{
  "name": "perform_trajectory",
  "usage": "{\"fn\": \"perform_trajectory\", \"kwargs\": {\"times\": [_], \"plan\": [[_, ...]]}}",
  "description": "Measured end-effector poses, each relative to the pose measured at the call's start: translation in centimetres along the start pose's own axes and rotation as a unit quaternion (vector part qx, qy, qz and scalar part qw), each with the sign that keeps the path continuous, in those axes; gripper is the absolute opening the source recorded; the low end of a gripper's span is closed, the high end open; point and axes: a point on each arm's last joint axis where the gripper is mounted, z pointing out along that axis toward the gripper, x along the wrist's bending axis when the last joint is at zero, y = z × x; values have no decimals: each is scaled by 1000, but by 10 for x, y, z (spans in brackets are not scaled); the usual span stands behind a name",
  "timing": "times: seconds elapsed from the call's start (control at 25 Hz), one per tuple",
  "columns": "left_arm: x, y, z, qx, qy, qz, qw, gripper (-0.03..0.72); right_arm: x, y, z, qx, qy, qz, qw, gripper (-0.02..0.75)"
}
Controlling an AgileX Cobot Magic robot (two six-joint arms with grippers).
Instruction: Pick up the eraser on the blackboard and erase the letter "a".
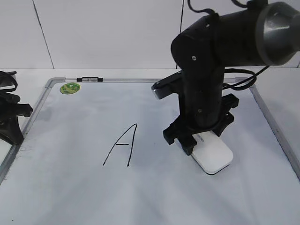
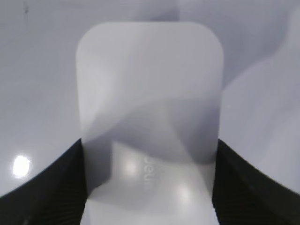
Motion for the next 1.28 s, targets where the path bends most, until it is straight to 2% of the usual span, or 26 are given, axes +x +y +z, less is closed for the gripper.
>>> {"fn": "perform_trajectory", "kwargs": {"times": [0.24,0.8,1.08,1.28], "plan": [[0,0,0,0,-1,-1,1000,32,-31,-3,-13,-18,0,59,998,559],[0,0,0,0,-1,-1,1000,38,-126,-24,-12,11,-7,203,979,559],[0,0,0,0,-2,-2,1000,43,-169,-41,-3,30,28,264,964,559],[-1,0,0,-1,-5,-3,1000,46,-184,-46,-1,31,45,273,960,559]]}}
